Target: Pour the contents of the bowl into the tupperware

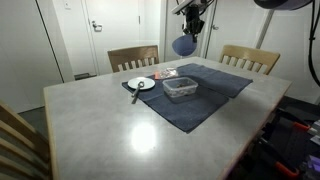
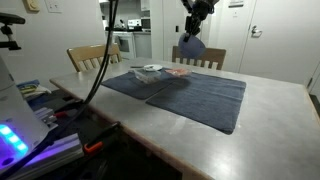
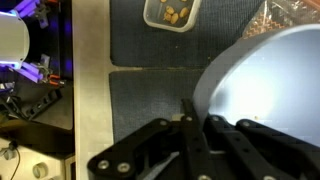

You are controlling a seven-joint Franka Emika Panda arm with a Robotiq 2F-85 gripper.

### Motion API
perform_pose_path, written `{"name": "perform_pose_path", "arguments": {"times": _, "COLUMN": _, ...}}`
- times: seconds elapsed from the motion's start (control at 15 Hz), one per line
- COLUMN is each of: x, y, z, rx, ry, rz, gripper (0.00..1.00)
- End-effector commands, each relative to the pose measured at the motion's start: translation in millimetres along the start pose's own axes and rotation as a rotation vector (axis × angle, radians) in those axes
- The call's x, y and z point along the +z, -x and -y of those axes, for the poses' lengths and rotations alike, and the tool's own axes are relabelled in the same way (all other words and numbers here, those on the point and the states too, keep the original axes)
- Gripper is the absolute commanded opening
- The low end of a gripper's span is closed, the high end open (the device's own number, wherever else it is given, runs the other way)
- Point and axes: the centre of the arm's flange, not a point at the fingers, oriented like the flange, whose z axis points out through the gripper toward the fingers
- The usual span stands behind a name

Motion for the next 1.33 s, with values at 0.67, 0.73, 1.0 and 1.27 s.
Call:
{"name": "perform_pose_path", "arguments": {"times": 0.67, "x": 0, "y": -3, "z": 3, "rx": 0.016, "ry": -0.014, "rz": -0.025, "gripper": 0.01}}
{"name": "perform_pose_path", "arguments": {"times": 0.73, "x": 1, "y": -3, "z": 2, "rx": 0.032, "ry": -0.010, "rz": -0.037, "gripper": 0.01}}
{"name": "perform_pose_path", "arguments": {"times": 1.0, "x": 13, "y": -5, "z": -13, "rx": 0.197, "ry": 0.022, "rz": -0.128, "gripper": 0.01}}
{"name": "perform_pose_path", "arguments": {"times": 1.27, "x": 26, "y": -14, "z": -33, "rx": 0.368, "ry": 0.096, "rz": -0.157, "gripper": 0.01}}
